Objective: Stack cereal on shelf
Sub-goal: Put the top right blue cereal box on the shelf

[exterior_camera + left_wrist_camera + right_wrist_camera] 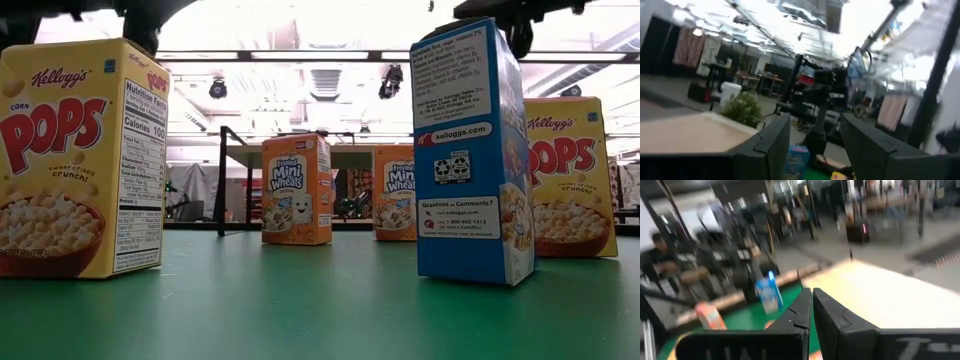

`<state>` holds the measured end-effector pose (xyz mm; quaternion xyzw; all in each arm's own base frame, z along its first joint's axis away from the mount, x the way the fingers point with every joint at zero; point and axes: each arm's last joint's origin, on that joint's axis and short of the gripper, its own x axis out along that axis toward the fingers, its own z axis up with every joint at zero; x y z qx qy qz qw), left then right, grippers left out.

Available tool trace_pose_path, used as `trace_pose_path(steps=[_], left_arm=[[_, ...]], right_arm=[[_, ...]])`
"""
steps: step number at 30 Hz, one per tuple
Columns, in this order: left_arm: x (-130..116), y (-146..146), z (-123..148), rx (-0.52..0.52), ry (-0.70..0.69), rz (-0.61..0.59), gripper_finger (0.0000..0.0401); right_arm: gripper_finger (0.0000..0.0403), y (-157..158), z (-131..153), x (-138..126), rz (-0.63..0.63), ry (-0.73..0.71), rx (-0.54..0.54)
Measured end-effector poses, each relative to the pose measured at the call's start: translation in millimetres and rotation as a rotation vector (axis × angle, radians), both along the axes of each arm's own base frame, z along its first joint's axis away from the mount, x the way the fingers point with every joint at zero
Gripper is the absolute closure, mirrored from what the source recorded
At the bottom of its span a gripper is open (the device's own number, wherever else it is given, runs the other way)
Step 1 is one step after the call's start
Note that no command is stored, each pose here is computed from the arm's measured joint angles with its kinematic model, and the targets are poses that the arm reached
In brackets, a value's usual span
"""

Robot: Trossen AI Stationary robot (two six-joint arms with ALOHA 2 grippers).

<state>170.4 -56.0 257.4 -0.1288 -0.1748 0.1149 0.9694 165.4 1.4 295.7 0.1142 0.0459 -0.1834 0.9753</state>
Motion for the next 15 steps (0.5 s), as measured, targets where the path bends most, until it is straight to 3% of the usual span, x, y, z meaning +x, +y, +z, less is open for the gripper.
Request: trace_pose_path(steps=[4, 10, 15], left_arm=[[10.8, -5.0, 14.6, 0.098, 0.053, 0.020, 0.0242], [18.1, -6.1, 37.0, 0.254, 0.238, 0.129, 0.0242], [20.7, -6.6, 52.0, 0.353, 0.393, 0.152, 0.0242]], right_arm=[[0.0394, 0.6, 12.2, 7.6, -0.032, 0.172, 0.106], [0.0394, 2.7, 20.0, 11.7, -0.102, 0.476, 0.327], [0.0394, 3.7, 22.6, 11.0, -0.228, 0.707, 0.463]])
